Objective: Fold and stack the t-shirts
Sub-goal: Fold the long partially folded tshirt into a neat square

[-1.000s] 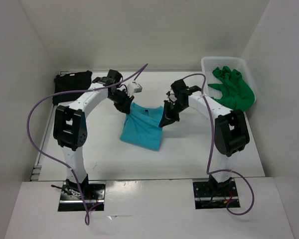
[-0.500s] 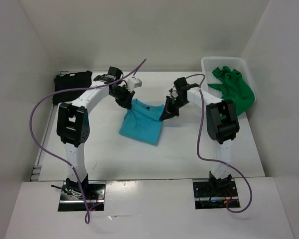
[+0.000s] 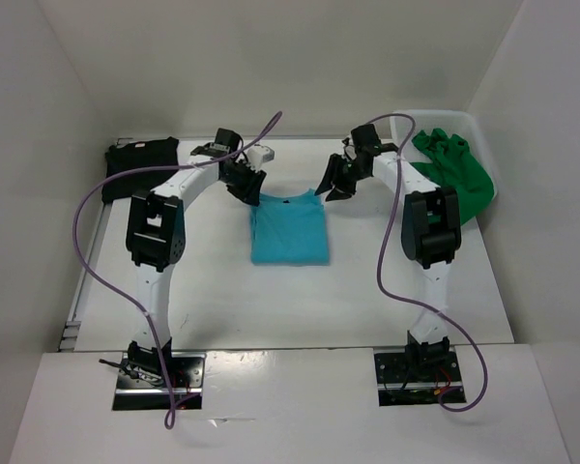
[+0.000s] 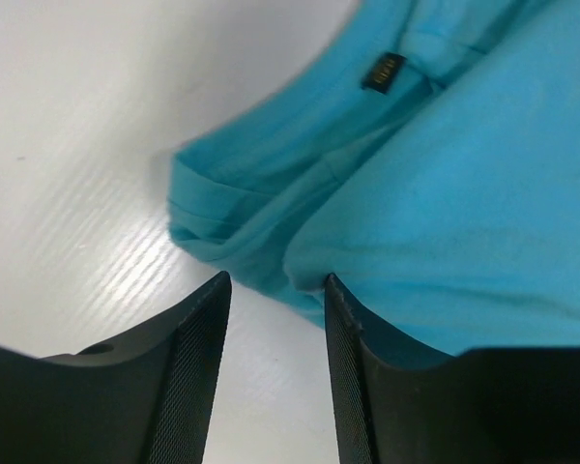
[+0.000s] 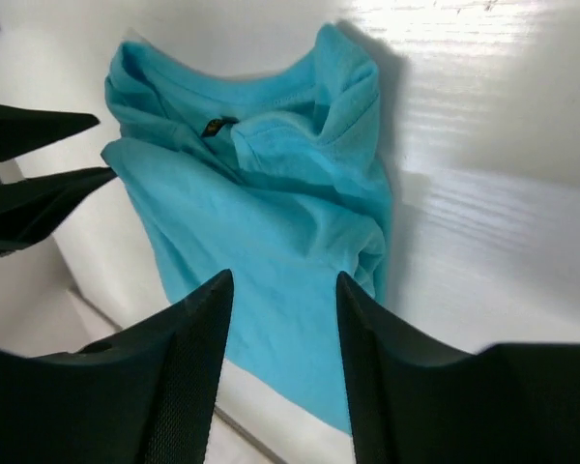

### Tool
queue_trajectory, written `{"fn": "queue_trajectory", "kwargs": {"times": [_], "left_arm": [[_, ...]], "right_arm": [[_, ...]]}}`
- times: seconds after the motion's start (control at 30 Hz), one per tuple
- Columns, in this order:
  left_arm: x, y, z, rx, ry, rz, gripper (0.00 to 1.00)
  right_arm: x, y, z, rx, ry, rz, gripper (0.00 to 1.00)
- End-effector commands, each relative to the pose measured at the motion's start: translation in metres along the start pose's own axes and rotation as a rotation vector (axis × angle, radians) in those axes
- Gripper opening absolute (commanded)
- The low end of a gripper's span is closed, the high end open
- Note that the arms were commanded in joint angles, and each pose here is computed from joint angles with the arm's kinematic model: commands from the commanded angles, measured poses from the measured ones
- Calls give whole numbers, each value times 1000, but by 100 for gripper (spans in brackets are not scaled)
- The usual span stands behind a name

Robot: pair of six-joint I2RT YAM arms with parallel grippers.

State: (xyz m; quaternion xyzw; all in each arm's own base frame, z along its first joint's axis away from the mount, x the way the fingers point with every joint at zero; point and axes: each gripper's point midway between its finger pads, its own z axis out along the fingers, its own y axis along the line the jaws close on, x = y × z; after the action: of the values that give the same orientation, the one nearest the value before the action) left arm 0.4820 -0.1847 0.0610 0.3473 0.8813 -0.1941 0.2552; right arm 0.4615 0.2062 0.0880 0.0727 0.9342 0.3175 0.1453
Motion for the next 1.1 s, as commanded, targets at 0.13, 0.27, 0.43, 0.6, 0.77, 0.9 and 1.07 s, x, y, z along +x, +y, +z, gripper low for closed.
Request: {"fn": "queue_trajectory", "kwargs": {"times": [0.13,0.27,0.43,0.6,0.77,0.9,1.07], "left_arm": [[-30,29,-47,-172,-94,-72,51],[-51,-17,-60,-119,-128,54,55],[-40,-56,-38,25,-98,80,55],[-2,-35,1,-25,12,31,56],[17,6,14,-126,43,-37,56],[20,24,6,-195,52,-58,56],[-4,18,-24,-218,-10,-45,61]], "right_arm": [[-14,19,-35,178,-212,-159,9],[30,1,-9,239,-78,-159,0],[36,-13,20,279,-32,-146,0],[20,-14,37,307,-58,-149,0],[4,-14,42,328,-107,-141,0],[5,-19,46,342,-102,-138,0],[4,-2,36,279,-113,-148,0]]}}
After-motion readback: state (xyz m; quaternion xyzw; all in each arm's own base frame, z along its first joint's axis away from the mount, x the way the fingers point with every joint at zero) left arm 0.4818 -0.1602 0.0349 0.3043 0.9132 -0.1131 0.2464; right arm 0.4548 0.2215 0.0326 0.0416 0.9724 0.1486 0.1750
